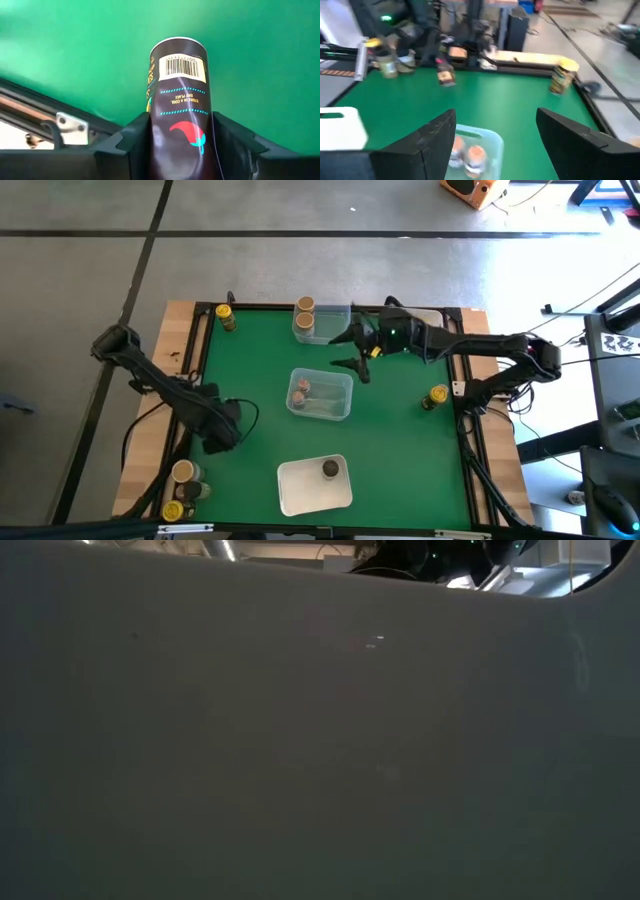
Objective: Sort spices by type
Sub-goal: Put the yellow seasoning bottle into the top white bin
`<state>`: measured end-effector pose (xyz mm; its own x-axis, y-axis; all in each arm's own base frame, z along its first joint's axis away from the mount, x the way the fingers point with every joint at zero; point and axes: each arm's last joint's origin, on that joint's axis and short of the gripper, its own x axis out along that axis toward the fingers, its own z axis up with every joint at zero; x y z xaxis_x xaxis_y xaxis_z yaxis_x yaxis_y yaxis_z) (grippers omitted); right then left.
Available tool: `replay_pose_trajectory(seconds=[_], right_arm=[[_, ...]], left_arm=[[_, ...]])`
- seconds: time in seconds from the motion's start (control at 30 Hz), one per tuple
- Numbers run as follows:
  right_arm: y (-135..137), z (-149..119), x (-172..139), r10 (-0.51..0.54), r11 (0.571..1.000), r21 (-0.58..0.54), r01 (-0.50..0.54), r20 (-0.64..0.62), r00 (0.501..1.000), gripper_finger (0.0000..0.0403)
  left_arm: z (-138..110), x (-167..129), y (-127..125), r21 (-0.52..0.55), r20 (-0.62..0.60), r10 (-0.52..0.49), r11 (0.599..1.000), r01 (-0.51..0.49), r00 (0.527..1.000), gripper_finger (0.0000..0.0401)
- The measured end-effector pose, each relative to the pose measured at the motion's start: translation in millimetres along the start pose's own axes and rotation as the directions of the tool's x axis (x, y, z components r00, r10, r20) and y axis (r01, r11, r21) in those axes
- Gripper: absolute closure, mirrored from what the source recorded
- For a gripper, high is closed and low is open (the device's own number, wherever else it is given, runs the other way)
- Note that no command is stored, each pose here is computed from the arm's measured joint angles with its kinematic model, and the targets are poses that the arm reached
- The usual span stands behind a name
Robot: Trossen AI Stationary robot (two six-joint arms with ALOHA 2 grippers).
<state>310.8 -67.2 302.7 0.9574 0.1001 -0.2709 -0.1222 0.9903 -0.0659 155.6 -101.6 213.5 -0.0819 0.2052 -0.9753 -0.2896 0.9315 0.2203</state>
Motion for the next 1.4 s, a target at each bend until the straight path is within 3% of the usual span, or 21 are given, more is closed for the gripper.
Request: replay_pose_trajectory(seconds=[0.13,0.37,0.57,0.8,1.2,1.4], right_arm=[[16.7,-3.9,15.7,0.053,0.998,-0.034,-0.053,-0.008,0.999,0.0128],[45.9,-21.6,41.6,0.112,0.992,-0.039,-0.116,-0.101,0.989,0.0135],[67.1,-21.1,45.6,0.127,0.989,-0.060,-0.134,-0.115,0.985,0.0180],[81.3,-28.5,58.9,0.159,0.986,-0.040,-0.164,-0.116,0.981,0.0240],[89.2,-42.2,92.5,0.170,0.984,-0.043,-0.170,0.003,0.985,0.0269],[88.5,-41.3,103.6,0.159,0.987,-0.030,-0.156,0.139,0.978,0.0270]], left_arm=[[2.9,-4.1,3.7,-0.075,0.044,-0.046,0.996,0.050,0.998,0.0222],[8.4,-16.7,9.8,-0.112,0.123,-0.069,0.990,0.083,0.990,0.0222],[14.8,-29.2,9.5,-0.112,0.216,-0.064,0.990,0.089,0.974,0.0222],[29.0,-43.2,1.8,-0.088,0.412,-0.097,0.985,0.146,0.906,0.0222],[40.9,-47.7,-0.1,-0.073,0.527,-0.094,0.985,0.155,0.844,0.0222],[50.4,-52.4,-8.9,0.012,0.618,-0.161,0.981,0.195,0.769,0.0222]])
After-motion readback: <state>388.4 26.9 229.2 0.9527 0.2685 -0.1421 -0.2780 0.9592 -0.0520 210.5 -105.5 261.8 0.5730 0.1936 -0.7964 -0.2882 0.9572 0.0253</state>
